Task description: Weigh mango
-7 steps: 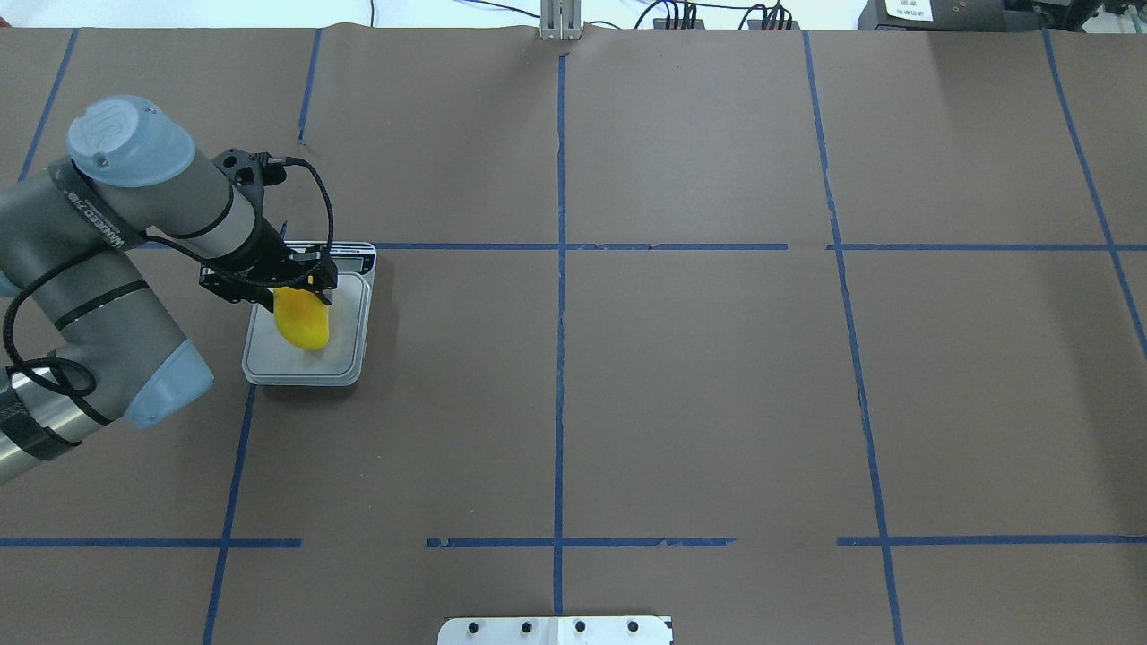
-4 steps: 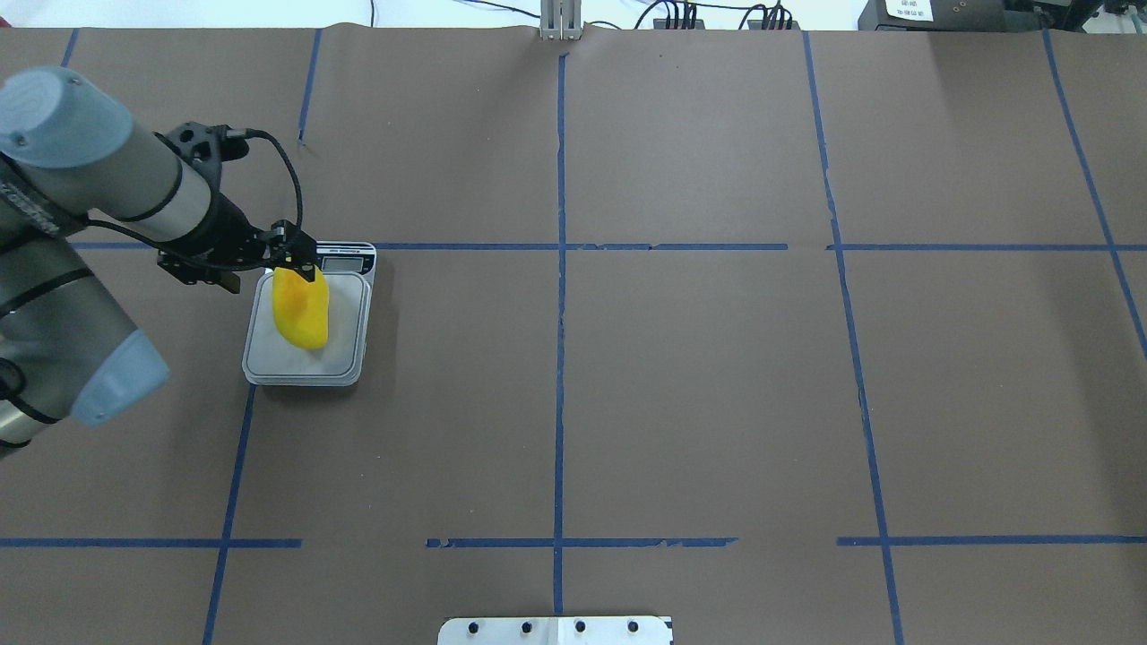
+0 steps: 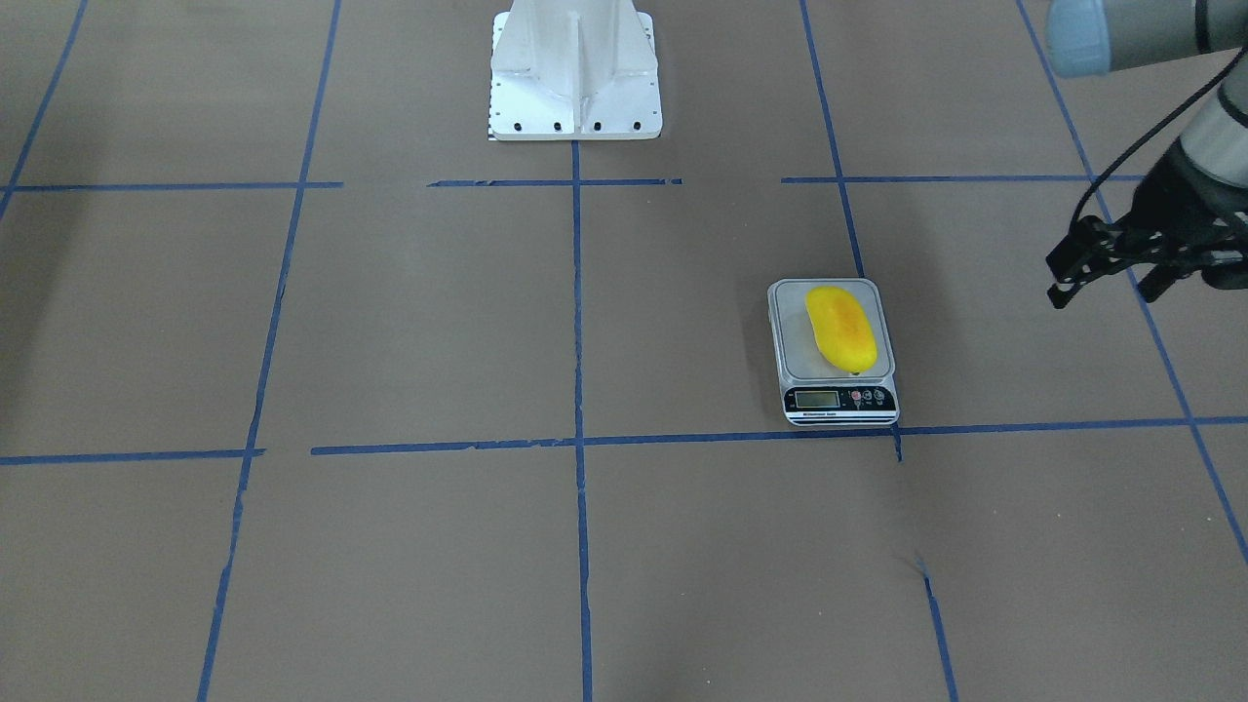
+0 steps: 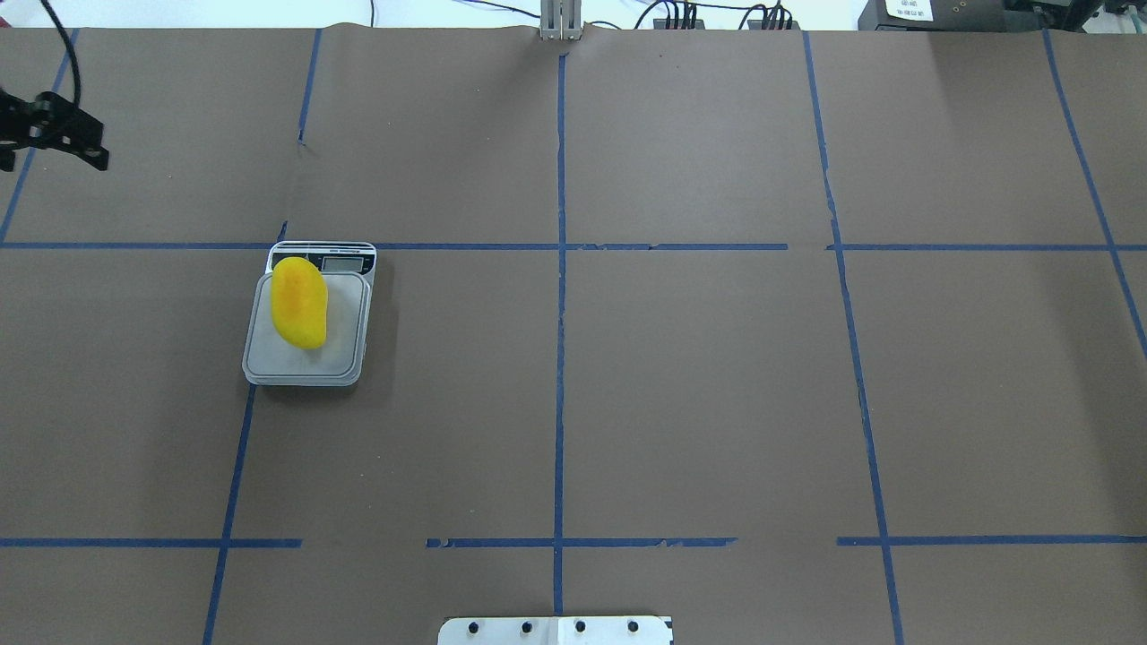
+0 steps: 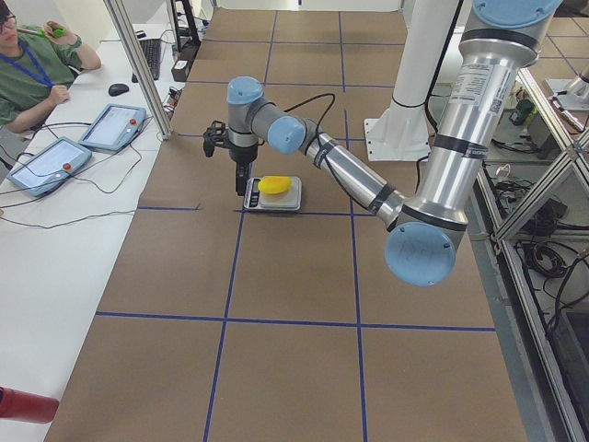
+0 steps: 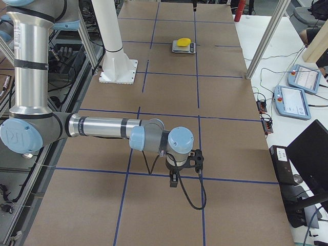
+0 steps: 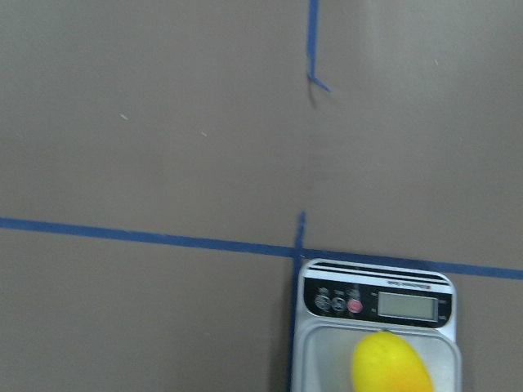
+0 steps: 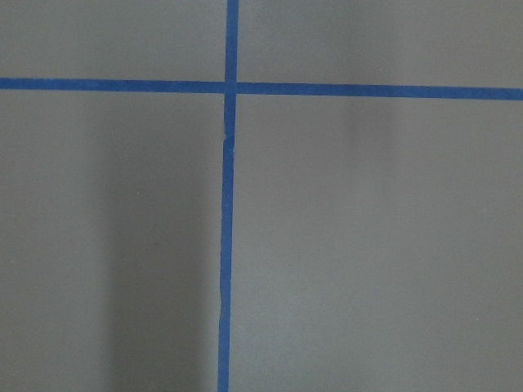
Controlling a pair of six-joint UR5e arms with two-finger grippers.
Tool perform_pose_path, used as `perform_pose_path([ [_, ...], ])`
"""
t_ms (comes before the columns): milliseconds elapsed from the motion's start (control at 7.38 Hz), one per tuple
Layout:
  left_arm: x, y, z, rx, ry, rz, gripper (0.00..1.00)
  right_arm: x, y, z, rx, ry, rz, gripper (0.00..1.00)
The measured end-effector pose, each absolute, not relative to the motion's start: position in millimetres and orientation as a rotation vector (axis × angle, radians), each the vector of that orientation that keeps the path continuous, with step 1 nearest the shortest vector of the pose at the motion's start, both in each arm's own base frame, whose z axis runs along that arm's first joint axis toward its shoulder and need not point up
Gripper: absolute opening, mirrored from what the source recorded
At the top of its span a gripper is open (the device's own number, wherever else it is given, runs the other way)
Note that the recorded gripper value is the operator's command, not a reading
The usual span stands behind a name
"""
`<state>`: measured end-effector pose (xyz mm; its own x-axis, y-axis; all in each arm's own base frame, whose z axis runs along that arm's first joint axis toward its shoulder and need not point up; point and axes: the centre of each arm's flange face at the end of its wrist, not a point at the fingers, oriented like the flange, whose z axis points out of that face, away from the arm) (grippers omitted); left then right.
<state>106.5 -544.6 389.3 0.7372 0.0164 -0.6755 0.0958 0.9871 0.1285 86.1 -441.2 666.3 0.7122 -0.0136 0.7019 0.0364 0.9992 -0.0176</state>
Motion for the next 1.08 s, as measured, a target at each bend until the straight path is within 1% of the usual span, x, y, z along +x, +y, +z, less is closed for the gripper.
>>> perform_pose_path([
  [407,-19.1,-556.0,527.9,0.128,0.708,0.125,1.00,86.1,-441.0,666.4,-0.032,-0.778,-0.027,1.00],
  [678,-49.9,-522.1,614.6,0.112,0.752,0.145,1.00,86.1,-441.3,666.2,-0.031,-0.778,-0.027,1.00],
  [814,-52.1,-505.0,637.8,0.113,0.781,0.142,1.00,86.1,-441.3,666.2,-0.032,-0.778,-0.027,1.00],
  [1085,-51.7,-492.3,657.0,0.085,0.808,0.127,1.00,86.1,-441.4,666.1,-0.031,-0.778,-0.028,1.00],
])
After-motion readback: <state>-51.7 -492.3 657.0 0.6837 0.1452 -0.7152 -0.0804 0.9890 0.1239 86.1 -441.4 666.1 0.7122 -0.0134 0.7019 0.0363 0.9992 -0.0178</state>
